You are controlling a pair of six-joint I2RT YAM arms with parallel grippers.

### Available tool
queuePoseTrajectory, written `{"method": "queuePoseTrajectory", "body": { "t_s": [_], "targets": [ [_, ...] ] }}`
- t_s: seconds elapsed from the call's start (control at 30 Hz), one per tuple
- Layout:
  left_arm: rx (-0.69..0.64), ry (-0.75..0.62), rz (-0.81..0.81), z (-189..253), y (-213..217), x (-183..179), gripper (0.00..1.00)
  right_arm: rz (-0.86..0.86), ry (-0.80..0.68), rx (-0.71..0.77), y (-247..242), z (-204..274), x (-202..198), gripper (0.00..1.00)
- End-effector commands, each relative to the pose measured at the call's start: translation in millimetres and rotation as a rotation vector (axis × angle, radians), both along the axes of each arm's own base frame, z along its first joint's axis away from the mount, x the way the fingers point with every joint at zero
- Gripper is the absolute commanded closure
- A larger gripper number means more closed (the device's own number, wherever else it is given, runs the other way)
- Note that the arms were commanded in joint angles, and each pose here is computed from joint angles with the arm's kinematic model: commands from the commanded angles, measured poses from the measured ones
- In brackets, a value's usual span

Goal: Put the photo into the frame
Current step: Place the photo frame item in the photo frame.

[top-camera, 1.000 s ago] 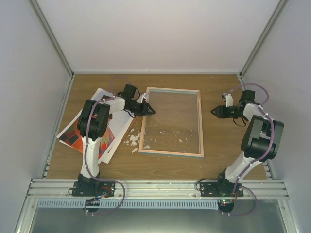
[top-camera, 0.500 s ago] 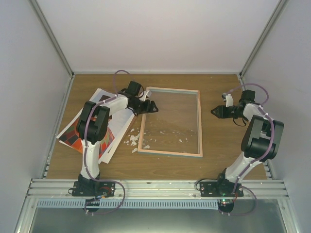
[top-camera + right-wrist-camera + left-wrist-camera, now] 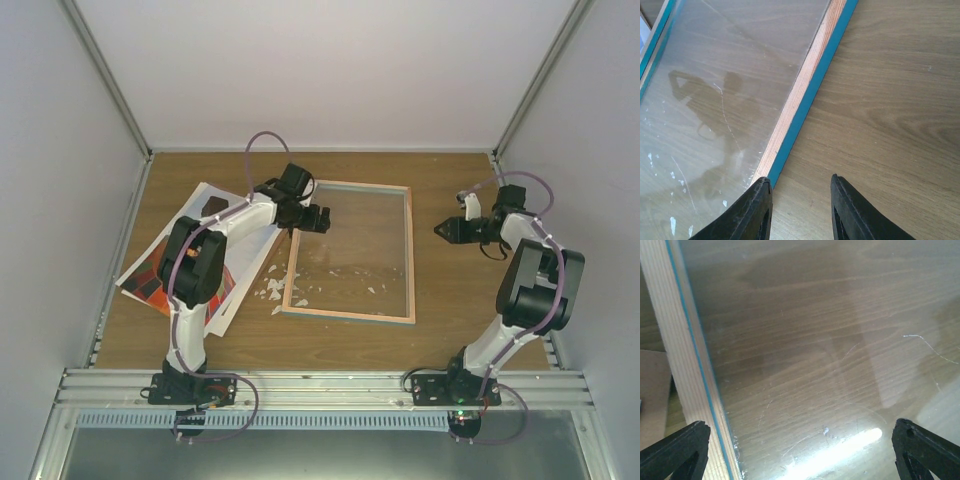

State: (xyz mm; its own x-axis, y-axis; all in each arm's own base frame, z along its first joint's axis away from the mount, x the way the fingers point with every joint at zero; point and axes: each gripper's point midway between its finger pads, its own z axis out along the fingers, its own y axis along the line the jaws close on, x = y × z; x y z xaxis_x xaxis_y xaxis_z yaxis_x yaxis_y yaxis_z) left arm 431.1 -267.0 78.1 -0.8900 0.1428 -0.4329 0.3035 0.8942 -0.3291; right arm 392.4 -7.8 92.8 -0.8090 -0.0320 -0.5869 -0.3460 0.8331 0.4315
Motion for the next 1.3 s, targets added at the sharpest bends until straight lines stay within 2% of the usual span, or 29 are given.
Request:
{"method": "queuePoseTrajectory", "body": {
  "t_s": [0.0, 0.17, 0.3, 0.37, 0.53, 0.73, 0.9, 1.0, 1.27],
  "targets": [
    [0.125, -0.155, 0.037, 39.7, 1.2, 7.1, 0.01, 0.016, -0.057, -0.033, -2.3, 20.5, 4.5, 0.65],
    [0.186, -0.235, 0.037, 54.8, 7.7, 10.3, 0.01, 0.014, -0.088, -0.06, -6.2, 32.2, 10.3, 0.65],
    [0.161, -0.295, -0.013, 71.7, 10.1, 13.0, 0.01, 0.032, -0.129, -0.069, 0.0, 47.6, 19.2, 0.64],
    [0.147, -0.345, -0.058, 82.7, 12.9, 11.7, 0.01, 0.068, -0.155, -0.063, 12.6, 55.6, 23.3, 0.63],
    [0.005, -0.442, -0.226, 116.5, 16.6, 1.9, 0.01, 0.154, -0.211, -0.108, 53.6, 66.9, 43.5, 0.62],
    [0.012, -0.418, -0.217, 113.8, 42.2, 20.8, 0.01, 0.242, -0.286, -0.146, 123.1, 74.6, 86.4, 0.62],
    [-0.026, -0.407, -0.199, 113.0, 69.8, 27.6, 0.01, 0.324, -0.27, -0.154, 180.9, 50.9, 109.2, 0.62],
    [-0.039, -0.395, -0.206, 112.3, 80.0, 27.8, 0.01, 0.365, -0.227, -0.164, 201.9, 19.7, 115.0, 0.63],
    [-0.03, -0.357, -0.323, 94.2, 80.7, 8.8, 0.01, 0.393, -0.115, -0.167, 203.4, -32.3, 105.1, 0.63]
  ]
}}
